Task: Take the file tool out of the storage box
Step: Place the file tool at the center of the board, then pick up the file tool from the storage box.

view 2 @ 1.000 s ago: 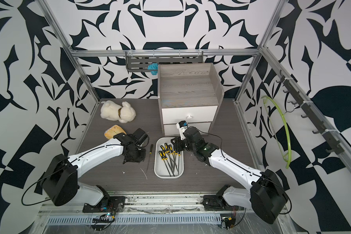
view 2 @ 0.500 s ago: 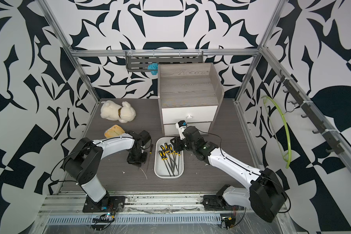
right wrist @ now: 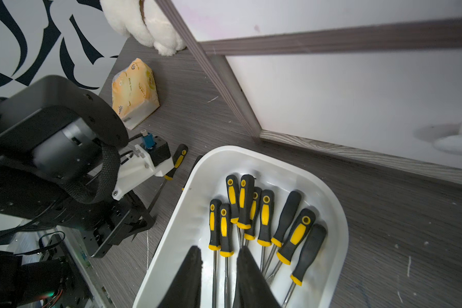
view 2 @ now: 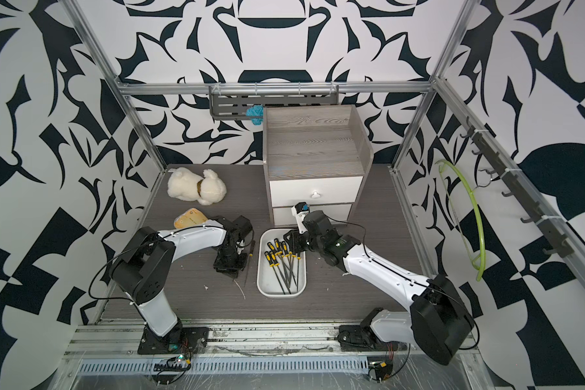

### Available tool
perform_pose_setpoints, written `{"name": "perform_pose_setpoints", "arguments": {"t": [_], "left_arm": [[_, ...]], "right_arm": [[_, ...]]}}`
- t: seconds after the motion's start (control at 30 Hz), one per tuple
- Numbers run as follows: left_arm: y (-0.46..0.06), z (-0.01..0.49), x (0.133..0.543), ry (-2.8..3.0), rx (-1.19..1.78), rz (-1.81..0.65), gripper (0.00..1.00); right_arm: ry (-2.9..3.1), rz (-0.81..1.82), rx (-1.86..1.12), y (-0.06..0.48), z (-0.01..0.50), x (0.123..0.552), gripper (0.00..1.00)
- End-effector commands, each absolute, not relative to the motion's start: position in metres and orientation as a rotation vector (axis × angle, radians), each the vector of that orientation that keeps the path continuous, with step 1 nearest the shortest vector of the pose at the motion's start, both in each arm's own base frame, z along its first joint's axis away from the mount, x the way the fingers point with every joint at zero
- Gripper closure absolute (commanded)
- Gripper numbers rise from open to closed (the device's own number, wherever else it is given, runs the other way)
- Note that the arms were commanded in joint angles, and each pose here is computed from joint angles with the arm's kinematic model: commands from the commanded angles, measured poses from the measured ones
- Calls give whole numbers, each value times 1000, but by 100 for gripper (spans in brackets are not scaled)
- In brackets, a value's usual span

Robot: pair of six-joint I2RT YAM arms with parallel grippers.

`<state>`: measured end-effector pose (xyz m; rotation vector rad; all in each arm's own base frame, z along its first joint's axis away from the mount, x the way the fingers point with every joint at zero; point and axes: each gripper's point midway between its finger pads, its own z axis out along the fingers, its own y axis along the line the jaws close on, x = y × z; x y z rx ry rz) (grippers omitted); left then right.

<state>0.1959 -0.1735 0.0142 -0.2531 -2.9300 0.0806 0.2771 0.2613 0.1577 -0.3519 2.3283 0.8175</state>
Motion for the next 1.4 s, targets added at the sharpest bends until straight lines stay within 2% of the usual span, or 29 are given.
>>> {"name": "perform_pose_setpoints", "arguments": {"t": [0.0,0.4,0.67,0.93,1.03,1.17,1.27,1.37], "left_arm": [[-172,12,194,-2904,-257,70,89],[-174,17,198,-2935,-256,93,84],[-173,29,201,-2977,-255,109,69],[-163,74,216,-3171,-215,112,63],[-180,99,235,-3310,-222,309,61],[-225,129,252,-3399,-275,867,59],[-242,151,254,-3406,-344,1164,58],[-242,153,255,-3420,-332,1214,57]], "right_arm": [[2282,858,-378,273,178,282,72],[2429,815,-451,293,145,281,72],[2520,569,-525,297,110,287,72],[2567,346,-596,301,82,298,72],[2579,292,-617,303,73,302,72],[2577,183,-648,302,65,307,70],[2583,153,-665,304,59,308,70],[2585,77,-675,302,53,313,70]]}}
